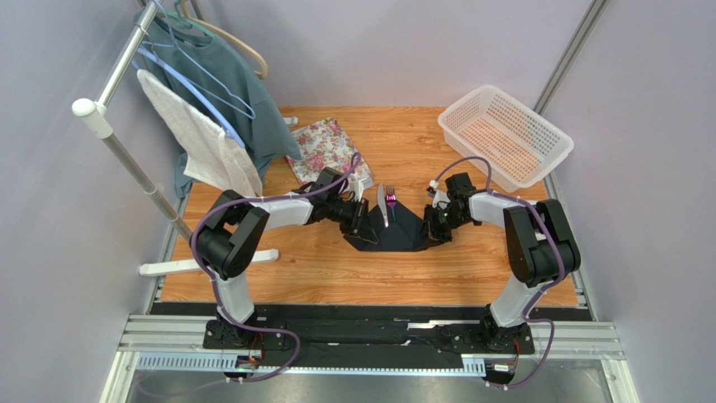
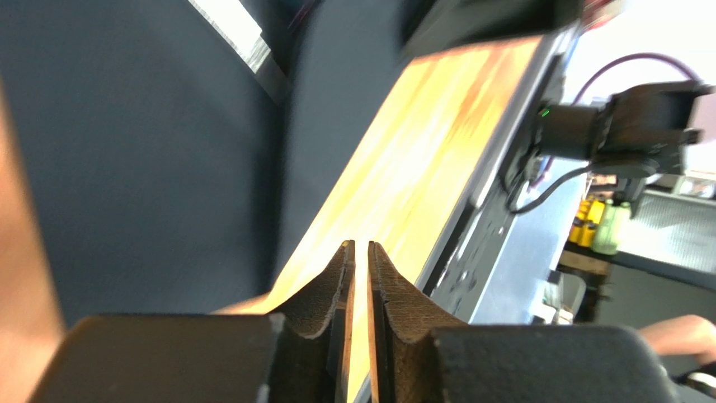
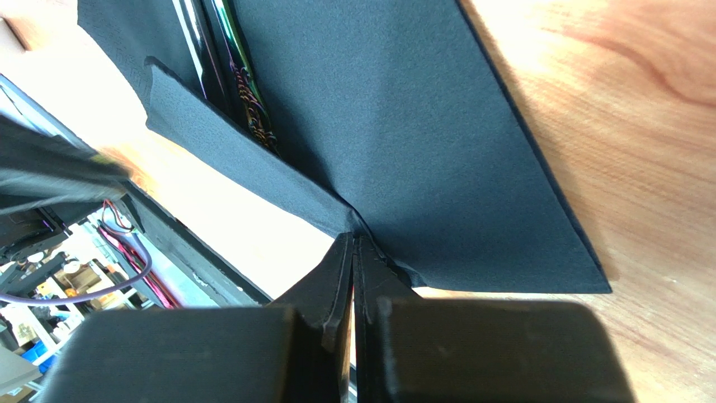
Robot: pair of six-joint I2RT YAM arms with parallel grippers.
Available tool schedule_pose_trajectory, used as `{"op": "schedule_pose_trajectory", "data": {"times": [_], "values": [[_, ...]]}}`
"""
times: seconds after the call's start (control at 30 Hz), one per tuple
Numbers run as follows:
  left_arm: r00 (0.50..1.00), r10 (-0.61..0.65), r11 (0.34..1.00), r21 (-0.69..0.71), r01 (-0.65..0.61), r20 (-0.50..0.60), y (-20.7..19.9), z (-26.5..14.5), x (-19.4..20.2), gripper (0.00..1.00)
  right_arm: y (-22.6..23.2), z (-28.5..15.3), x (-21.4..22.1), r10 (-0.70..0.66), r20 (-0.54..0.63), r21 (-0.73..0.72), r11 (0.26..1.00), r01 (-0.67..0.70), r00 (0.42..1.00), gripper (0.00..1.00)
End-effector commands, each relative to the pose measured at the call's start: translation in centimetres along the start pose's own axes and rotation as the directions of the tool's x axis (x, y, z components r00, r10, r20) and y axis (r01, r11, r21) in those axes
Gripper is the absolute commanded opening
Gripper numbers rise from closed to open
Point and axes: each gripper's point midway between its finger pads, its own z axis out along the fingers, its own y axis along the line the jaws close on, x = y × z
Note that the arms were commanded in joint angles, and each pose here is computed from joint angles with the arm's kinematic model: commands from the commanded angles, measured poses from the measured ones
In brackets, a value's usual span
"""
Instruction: Place the utensils on the paper napkin and roll it up
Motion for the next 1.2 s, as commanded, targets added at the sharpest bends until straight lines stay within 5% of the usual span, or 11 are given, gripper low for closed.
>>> {"op": "schedule_pose_trajectory", "data": {"times": [0.0, 0.33, 0.87, 1.03, 1.17], "values": [[0.984, 0.125, 0.986, 0.091, -0.137, 0.128, -4.2, 0.7, -5.4, 0.21, -1.9, 0.1, -0.4, -0.024, 0.035, 0.092, 0.996, 0.020, 0.999, 0.02], [0.986, 0.019, 0.983, 0.176, -0.049, 0.164, -3.6, 5.4, -7.4, 0.23, -1.1, -0.5, -1.3, -0.031, 0.059, 0.076, 0.997, 0.027, 0.998, 0.03], [0.971, -0.108, 0.982, 0.177, 0.071, 0.212, 0.3, 6.9, -8.1, 0.11, 0.2, -1.2, -1.5, -0.040, 0.070, 0.056, 0.998, 0.036, 0.997, 0.04], [0.972, -0.116, 0.986, 0.139, 0.089, 0.203, 1.6, 7.1, -7.6, 0.09, 1.2, -2.1, -2.1, -0.056, 0.090, 0.045, 0.998, 0.052, 0.994, 0.12], [0.973, -0.117, 0.987, 0.128, 0.093, 0.197, 2.0, 7.0, -7.4, 0.07, 2.0, -3.9, -3.2, -0.101, 0.141, 0.066, 0.993, 0.093, 0.985, 0.28]]}}
